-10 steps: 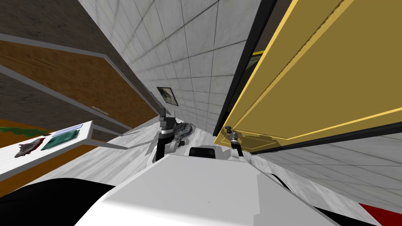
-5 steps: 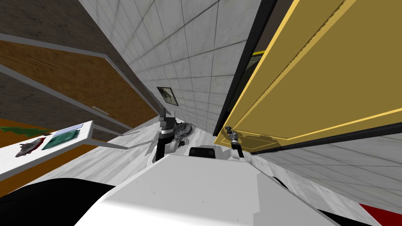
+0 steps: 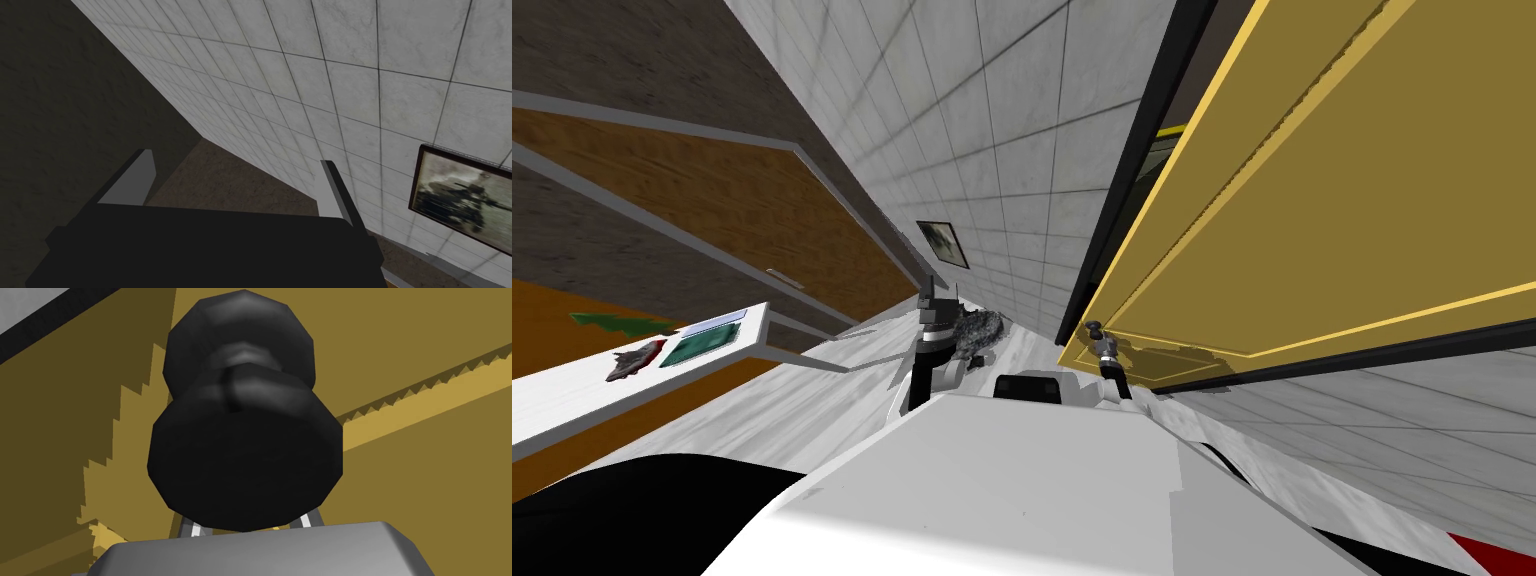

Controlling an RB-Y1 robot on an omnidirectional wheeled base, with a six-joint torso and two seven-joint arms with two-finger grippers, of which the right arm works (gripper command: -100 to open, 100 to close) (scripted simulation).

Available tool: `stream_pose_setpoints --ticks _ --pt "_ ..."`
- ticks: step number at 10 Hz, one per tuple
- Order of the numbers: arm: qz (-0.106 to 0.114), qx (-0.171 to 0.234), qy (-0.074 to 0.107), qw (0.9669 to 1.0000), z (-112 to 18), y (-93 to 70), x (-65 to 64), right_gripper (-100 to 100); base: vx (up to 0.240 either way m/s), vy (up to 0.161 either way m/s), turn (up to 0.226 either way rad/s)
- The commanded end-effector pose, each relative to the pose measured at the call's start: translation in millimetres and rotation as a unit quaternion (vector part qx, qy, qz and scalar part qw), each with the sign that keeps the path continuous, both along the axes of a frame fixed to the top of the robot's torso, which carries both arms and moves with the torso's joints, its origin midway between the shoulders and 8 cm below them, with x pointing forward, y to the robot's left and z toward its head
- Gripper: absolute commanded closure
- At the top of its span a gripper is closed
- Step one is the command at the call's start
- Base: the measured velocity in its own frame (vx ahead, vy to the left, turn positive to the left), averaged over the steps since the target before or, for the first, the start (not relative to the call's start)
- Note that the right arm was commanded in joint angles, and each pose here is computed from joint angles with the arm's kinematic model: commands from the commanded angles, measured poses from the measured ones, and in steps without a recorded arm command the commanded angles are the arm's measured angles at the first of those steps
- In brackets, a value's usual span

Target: Pull the door open

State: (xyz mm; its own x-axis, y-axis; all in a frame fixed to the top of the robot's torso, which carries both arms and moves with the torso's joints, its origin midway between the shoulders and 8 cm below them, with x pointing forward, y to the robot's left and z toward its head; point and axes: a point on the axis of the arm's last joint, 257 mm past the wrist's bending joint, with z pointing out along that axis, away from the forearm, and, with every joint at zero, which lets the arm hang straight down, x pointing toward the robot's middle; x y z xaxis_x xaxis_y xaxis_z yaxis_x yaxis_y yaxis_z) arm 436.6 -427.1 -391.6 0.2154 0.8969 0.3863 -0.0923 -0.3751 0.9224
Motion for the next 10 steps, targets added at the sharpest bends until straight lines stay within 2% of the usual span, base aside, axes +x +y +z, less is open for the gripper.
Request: stream_pose_setpoints --ticks 1,2,4,5,7,8,10 --pt "0.013 0.019 -0.016 0.9996 7.4 17.7 8.7 100 -0.028 -0.011 0.014" --pt "0.012 0.041 -0.021 0.9989 7.2 17.4 8.8 100 -0.032 -0.003 0.061" --pt "0.012 0.042 -0.021 0.9988 7.2 17.4 8.8 100 -0.021 -0.006 0.009" --pt "0.011 0.065 -0.026 0.9975 7.0 17.2 8.9 100 -0.021 -0.01 0.047" --pt "0.011 0.065 -0.026 0.9975 7.0 17.2 8.9 100 -0.021 -0.005 0.027" --pt "0.01 0.089 -0.031 0.9955 6.8 17.0 8.9 100 -0.023 -0.016 0.027" --pt "0.01 0.089 -0.031 0.9955 6.8 17.0 8.9 100 -0.017 -0.009 0.007"
